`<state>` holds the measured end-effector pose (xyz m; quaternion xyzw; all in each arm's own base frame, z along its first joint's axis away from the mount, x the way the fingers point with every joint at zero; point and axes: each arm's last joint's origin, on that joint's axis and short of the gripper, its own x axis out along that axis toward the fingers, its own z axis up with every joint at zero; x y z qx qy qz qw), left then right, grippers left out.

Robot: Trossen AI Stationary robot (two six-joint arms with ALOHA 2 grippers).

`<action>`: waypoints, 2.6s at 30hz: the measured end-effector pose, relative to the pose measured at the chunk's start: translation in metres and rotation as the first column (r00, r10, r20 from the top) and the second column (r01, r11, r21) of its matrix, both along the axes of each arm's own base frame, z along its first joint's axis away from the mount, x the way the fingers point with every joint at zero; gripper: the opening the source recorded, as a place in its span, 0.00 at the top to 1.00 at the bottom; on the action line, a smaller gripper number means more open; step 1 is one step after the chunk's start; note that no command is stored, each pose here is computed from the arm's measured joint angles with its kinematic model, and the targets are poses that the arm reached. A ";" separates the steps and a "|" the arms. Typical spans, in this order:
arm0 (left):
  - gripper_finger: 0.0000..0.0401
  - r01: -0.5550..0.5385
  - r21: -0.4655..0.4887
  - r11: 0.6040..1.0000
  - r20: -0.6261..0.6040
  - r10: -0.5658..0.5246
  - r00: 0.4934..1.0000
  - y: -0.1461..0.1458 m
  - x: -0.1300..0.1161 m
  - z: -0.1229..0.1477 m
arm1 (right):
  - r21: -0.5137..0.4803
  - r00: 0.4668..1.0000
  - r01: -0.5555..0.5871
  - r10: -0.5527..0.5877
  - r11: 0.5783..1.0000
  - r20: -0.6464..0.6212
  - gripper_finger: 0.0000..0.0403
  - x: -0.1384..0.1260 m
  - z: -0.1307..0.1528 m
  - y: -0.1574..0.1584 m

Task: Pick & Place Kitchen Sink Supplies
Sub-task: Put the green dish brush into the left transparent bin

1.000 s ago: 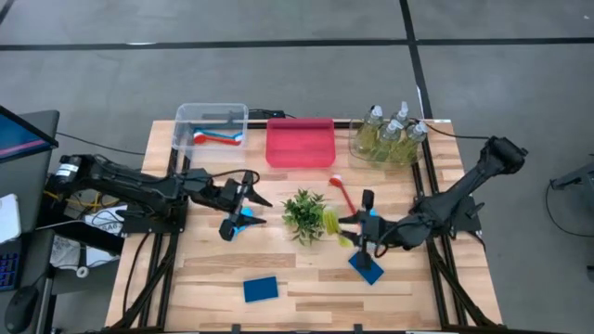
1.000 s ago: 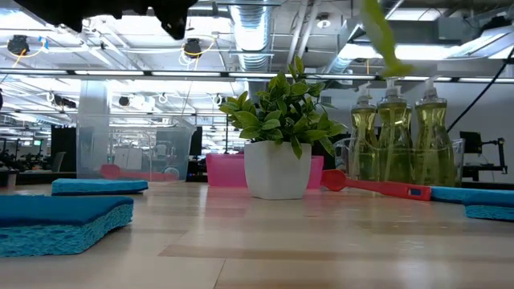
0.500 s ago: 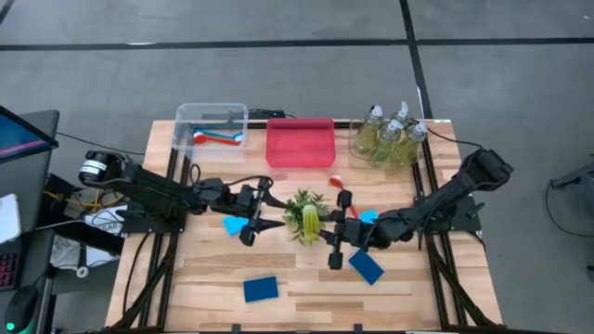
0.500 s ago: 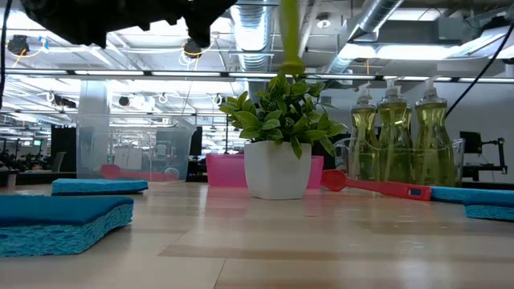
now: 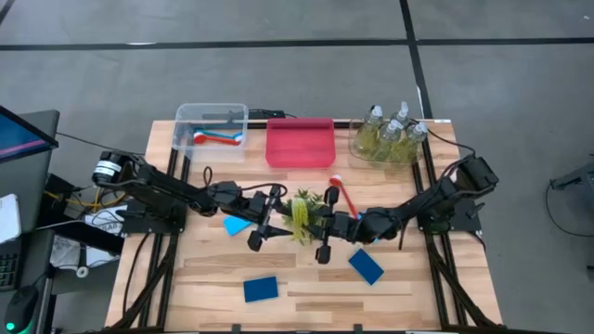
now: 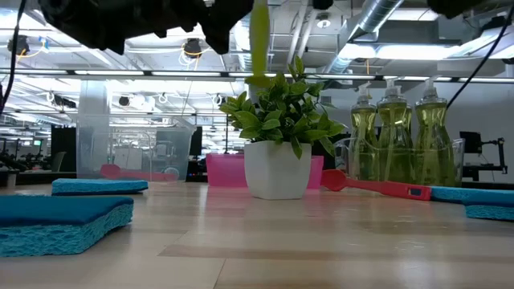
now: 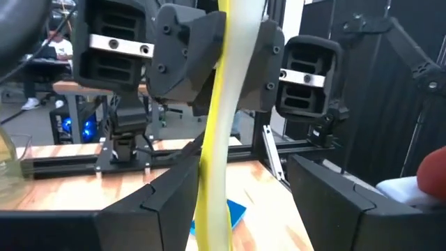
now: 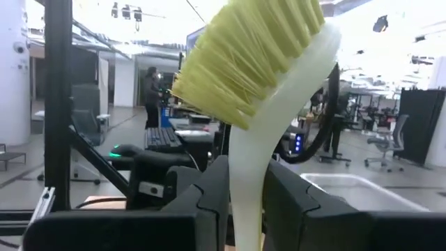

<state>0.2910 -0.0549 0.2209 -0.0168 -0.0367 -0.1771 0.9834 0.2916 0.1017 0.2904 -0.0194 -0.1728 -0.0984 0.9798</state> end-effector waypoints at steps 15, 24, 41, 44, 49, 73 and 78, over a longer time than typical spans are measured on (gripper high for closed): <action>0.45 -0.032 0.002 0.999 -0.006 0.032 0.999 0.000 0.006 -0.003 | 0.009 0.997 -0.081 0.080 0.997 0.021 0.84 0.007 -0.004 -0.005; 0.52 -0.095 -0.004 0.995 -0.010 0.095 0.995 0.002 0.006 -0.003 | 0.008 0.997 -0.080 0.080 0.997 0.019 0.84 0.007 -0.004 -0.005; 0.88 -0.100 0.001 0.995 -0.014 0.100 0.995 0.002 0.006 -0.004 | 0.007 0.997 -0.079 0.079 0.997 0.013 0.84 0.007 -0.005 -0.005; 0.88 -0.101 0.000 0.995 -0.014 0.101 0.995 0.002 0.006 -0.004 | 0.007 0.997 -0.079 0.079 0.997 0.013 0.84 0.007 -0.005 -0.005; 0.84 -0.101 -0.001 0.995 -0.019 0.101 0.995 0.002 0.006 -0.004 | 0.004 0.997 -0.079 0.079 0.997 0.006 0.84 0.007 -0.006 -0.005; 0.87 -0.103 -0.002 0.995 -0.021 0.103 0.994 0.002 0.006 -0.004 | 0.003 0.997 -0.077 0.077 0.997 -0.003 0.84 0.007 -0.006 -0.005; 0.87 -0.103 -0.002 0.995 -0.021 0.103 0.994 0.002 0.006 -0.004 | 0.003 0.997 -0.077 0.077 0.997 -0.003 0.84 0.007 -0.006 -0.005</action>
